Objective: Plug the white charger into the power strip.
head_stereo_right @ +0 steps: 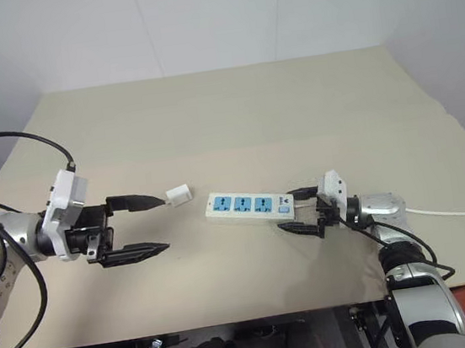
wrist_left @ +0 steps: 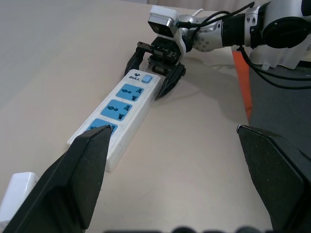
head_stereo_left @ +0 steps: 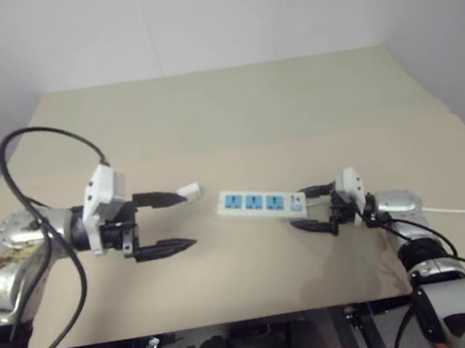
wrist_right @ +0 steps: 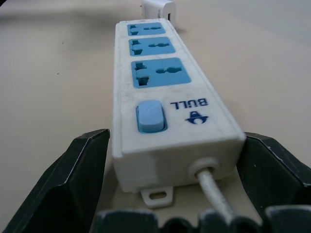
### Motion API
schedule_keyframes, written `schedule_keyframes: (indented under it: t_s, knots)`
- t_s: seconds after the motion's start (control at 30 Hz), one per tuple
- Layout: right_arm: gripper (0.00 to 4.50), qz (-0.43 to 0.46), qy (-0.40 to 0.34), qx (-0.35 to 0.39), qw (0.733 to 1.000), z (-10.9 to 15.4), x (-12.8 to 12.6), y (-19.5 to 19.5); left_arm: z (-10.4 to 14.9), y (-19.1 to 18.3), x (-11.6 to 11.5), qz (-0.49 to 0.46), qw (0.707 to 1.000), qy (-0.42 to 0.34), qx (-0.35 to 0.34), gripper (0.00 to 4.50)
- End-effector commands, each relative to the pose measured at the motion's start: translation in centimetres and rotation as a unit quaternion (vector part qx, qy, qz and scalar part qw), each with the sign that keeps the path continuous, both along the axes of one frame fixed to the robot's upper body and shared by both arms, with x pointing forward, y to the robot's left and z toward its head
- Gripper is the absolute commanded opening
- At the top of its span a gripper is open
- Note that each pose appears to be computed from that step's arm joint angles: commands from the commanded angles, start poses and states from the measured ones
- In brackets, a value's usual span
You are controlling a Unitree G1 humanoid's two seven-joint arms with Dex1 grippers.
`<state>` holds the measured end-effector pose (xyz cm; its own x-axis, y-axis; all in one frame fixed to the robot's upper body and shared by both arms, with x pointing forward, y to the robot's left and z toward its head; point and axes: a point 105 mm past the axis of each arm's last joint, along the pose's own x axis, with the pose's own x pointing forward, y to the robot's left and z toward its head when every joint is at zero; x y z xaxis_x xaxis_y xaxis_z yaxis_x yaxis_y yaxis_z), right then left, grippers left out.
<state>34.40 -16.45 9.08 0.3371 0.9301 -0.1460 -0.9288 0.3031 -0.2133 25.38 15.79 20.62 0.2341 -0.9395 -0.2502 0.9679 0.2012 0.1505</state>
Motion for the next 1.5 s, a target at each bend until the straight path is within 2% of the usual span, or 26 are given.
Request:
schedule_keyframes:
  t_s: [0.03,0.1,0.23,0.4,0.5,0.63,0.77,0.93,1.0,1.1,1.17,1.3,1.5]
  knots:
    - [4.47,0.001,-0.021,0.008,1.0,0.8,0.3,0.1,1.0,0.2,-0.4,0.0,1.0,-0.02,0.0,4.5]
    - [4.3,0.004,-0.014,0.016,1.0,0.8,0.4,0.3,1.0,0.2,-0.4,0.001,1.0,-0.021,0.0,4.5]
    - [3.42,0.012,-0.006,0.023,1.0,0.7,0.3,0.4,1.0,0.1,-0.4,0.002,1.0,-0.022,0.0,4.5]
    - [3.42,0.032,0.002,0.031,0.999,0.6,-0.3,0.4,0.8,0.0,-0.5,0.002,1.0,-0.021,0.002,4.5]
    - [3.42,0.029,-0.018,0.034,0.999,1.0,-0.5,0.3,0.8,-0.1,-0.4,0.001,1.0,-0.022,0.002,4.5]
    - [3.42,0.072,-0.042,0.031,0.996,1.7,-2.1,0.1,1.3,-0.1,-0.1,0.0,1.0,-0.031,0.003,4.5]
    - [3.42,0.112,-0.053,0.021,0.992,2.0,-3.5,1.3,1.5,-0.5,1.1,0.016,0.999,-0.036,0.029,4.5]
    - [3.42,0.156,-0.036,0.027,0.987,1.0,-4.8,4.0,2.2,-2.2,3.1,0.033,0.996,-0.057,0.052,4.5]
    - [3.42,0.165,-0.027,0.032,0.985,0.7,-5.2,5.0,2.4,-2.5,4.0,0.042,0.994,-0.074,0.073,4.5]
    - [3.42,0.169,-0.012,0.022,0.985,-0.4,-5.4,6.1,1.8,-2.5,6.2,0.088,0.978,-0.098,0.161,4.5]
    - [3.42,0.168,-0.002,0.028,0.985,-0.9,-5.6,6.7,2.4,-3.1,7.0,0.086,0.976,-0.1,0.171,4.5]
    - [3.42,0.157,0.003,0.02,0.987,-2.0,-5.6,7.3,3.6,-4.2,8.1,0.077,0.976,-0.092,0.182,4.5]
    - [3.42,0.135,0.01,0.004,0.991,-3.2,-5.2,7.6,2.8,-3.9,10.4,0.074,0.95,-0.051,0.3,4.5]
